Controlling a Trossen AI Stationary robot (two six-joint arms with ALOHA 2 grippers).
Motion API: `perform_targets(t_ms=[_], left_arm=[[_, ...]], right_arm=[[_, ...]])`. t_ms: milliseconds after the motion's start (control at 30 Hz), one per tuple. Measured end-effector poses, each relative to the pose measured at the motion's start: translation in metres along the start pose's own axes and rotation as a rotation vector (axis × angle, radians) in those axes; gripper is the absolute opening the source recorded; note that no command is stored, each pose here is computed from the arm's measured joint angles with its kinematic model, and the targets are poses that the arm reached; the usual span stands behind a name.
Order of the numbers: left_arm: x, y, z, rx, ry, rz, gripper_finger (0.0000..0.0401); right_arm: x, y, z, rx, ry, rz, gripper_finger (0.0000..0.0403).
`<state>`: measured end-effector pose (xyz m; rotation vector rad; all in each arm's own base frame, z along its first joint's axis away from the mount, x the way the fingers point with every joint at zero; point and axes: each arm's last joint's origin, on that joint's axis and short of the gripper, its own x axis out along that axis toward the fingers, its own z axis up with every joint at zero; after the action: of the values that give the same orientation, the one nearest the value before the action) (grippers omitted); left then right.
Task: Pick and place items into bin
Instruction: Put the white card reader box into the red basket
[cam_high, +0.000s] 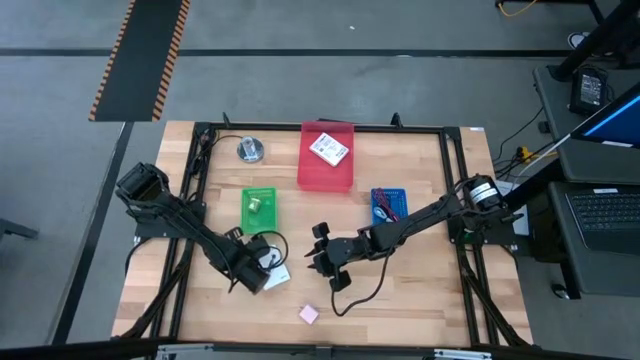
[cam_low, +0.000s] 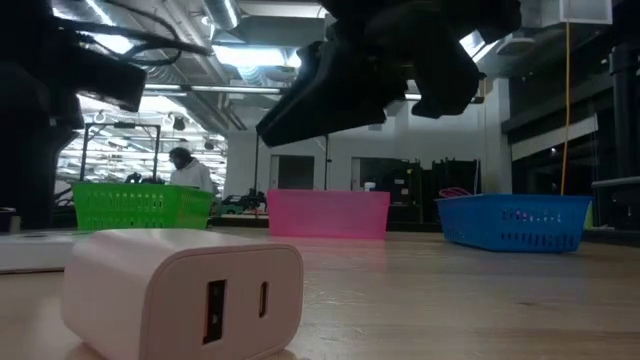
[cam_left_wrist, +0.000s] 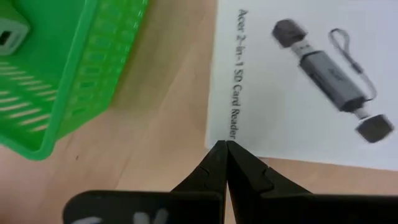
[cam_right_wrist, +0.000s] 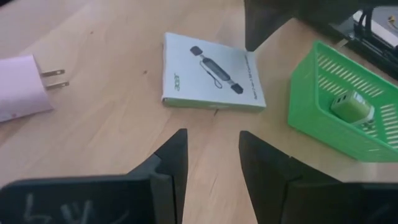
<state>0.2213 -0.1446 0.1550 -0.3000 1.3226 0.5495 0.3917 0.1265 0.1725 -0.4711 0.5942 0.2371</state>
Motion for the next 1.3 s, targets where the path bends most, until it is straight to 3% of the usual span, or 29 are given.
perform_targets(t_ms=[1300], left_arm=[[0.0054,0.0039,-0.0029,-0.039,-0.009,0.017,0.0003]], right_arm=[[0.0,0.0001,-0.0007,0.001,0.007,0.001,0.0122]])
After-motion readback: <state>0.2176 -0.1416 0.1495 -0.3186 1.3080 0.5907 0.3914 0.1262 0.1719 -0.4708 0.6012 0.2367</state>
